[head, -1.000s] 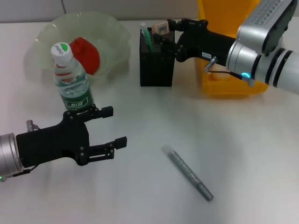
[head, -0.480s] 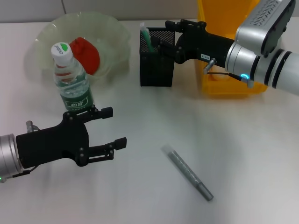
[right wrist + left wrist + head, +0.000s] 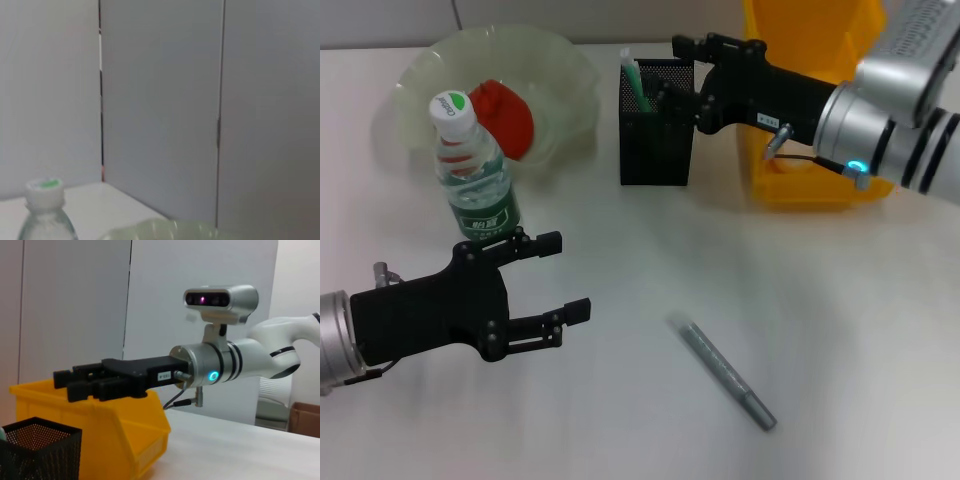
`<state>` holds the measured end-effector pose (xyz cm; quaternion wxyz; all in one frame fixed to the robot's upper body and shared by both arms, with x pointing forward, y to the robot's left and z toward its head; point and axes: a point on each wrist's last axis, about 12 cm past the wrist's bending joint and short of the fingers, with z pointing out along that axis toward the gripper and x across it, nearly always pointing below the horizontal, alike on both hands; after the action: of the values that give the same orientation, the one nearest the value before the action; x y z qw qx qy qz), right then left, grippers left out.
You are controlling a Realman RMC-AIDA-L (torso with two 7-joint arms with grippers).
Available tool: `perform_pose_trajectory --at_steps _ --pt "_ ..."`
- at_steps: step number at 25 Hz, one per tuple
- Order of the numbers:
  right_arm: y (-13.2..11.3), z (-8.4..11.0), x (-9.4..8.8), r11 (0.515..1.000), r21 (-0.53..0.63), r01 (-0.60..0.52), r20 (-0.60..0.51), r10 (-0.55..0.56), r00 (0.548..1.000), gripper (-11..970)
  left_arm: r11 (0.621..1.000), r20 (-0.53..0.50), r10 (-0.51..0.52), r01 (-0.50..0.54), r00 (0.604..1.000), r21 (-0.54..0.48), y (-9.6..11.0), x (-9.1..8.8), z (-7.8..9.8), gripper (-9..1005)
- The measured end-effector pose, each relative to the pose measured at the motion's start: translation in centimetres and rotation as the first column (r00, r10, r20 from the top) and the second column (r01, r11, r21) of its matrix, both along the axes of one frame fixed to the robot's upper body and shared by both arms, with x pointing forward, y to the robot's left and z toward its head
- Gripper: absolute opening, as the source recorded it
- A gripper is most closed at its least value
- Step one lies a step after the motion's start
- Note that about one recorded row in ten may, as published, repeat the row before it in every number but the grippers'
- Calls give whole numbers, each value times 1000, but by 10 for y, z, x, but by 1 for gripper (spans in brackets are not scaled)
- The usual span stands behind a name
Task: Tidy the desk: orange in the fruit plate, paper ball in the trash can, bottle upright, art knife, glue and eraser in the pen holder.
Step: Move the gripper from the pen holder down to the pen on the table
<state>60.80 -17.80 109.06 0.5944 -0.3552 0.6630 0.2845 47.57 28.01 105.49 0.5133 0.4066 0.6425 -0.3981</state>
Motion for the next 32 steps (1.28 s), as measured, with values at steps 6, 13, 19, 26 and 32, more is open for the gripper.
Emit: perform_pose_trajectory --at_steps 6,13,19,26,32 --pt "-9 2 -13 997 56 -47 10 47 999 577 1000 6 7 -6 1000 -16 3 -1 2 819" --pt "-20 -8 -32 994 93 -57 -13 58 998 578 1000 -2 8 -8 1000 -26 4 -1 3 819" --pt "-26 -8 -48 983 145 -114 -5 116 993 578 1000 -12 9 -9 1000 -30 4 -1 4 819" --pt "-19 31 -49 966 70 -251 -228 260 938 579 1000 -16 6 -6 1000 -27 5 -2 3 819" --pt "1 75 -43 930 -128 -343 -445 256 858 573 1000 -15 5 -5 1000 -25 4 -2 3 819"
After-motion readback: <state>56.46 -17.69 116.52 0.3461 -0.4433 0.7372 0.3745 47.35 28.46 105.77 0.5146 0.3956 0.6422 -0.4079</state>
